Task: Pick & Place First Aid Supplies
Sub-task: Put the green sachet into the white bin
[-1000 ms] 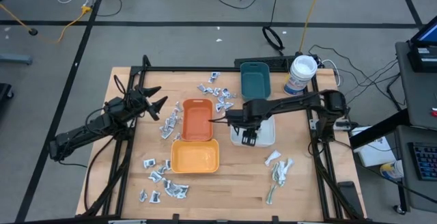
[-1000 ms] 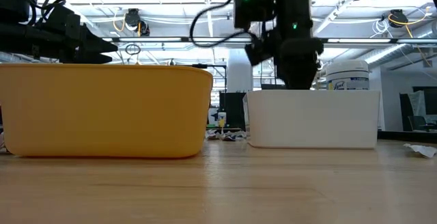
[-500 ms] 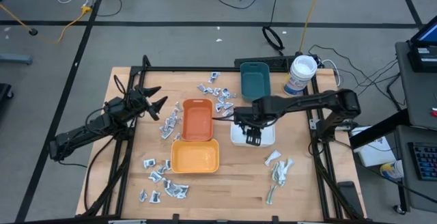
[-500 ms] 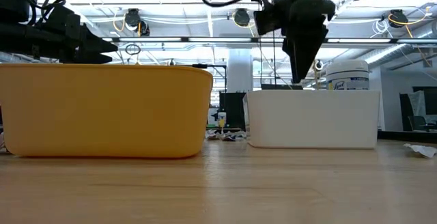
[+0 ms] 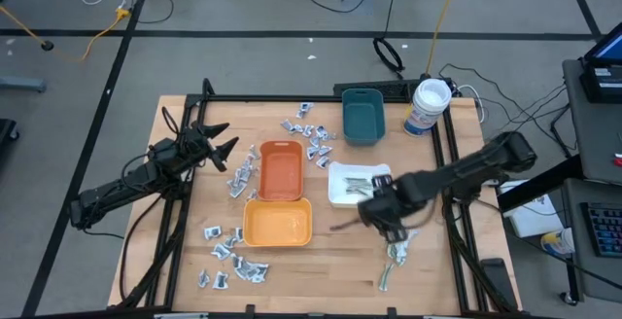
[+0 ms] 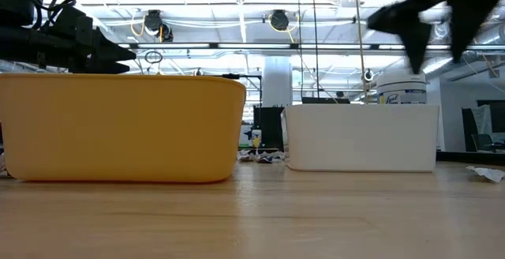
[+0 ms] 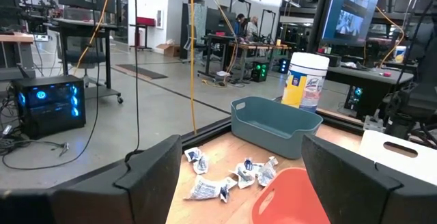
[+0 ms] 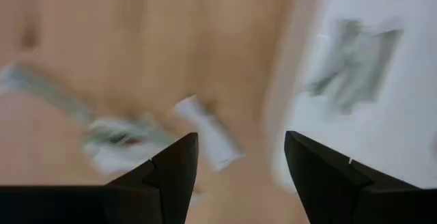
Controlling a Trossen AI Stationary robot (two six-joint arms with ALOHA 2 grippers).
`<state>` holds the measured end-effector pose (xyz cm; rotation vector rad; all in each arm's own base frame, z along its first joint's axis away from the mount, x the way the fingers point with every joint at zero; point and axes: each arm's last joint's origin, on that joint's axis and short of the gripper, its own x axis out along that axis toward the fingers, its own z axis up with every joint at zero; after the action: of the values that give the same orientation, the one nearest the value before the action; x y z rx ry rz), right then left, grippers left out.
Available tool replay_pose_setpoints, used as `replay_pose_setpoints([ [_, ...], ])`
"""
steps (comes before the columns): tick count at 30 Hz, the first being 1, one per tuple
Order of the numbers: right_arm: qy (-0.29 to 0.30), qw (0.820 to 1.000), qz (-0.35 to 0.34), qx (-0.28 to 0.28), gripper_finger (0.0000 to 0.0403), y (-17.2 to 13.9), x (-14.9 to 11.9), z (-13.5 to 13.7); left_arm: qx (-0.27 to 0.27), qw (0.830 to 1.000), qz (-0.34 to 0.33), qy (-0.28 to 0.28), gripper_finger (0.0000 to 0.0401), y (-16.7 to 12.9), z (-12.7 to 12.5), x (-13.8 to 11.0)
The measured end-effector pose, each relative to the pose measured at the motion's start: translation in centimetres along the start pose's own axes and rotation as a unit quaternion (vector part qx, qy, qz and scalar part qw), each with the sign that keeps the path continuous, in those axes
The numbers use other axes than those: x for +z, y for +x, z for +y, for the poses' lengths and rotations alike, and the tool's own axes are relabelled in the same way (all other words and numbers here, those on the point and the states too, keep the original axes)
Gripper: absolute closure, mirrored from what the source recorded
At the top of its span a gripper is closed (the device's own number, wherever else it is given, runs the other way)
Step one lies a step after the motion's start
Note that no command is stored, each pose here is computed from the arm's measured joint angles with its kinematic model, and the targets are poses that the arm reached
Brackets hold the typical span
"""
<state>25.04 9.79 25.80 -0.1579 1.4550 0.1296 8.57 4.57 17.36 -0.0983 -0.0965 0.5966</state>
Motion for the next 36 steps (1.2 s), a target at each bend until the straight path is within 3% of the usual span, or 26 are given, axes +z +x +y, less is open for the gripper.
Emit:
replay_pose_setpoints([
  [13,-0.116,0.993,0.028,0.003,0.019,0.0,-6.3,4.2,0.0,1.0,0.0,0.0,0.0093,0.0,0.0,0.0],
  [21,-0.12,0.99,0.063,0.045,0.019,3.8,-7.8,5.7,0.0,1.0,0.0,0.0,0.0093,0.0,0.0,0.0],
  [36,-0.125,0.988,0.084,0.022,0.019,8.7,-9.0,5.9,0.0,1.0,0.0,0.0,0.0093,0.0,0.0,0.0],
])
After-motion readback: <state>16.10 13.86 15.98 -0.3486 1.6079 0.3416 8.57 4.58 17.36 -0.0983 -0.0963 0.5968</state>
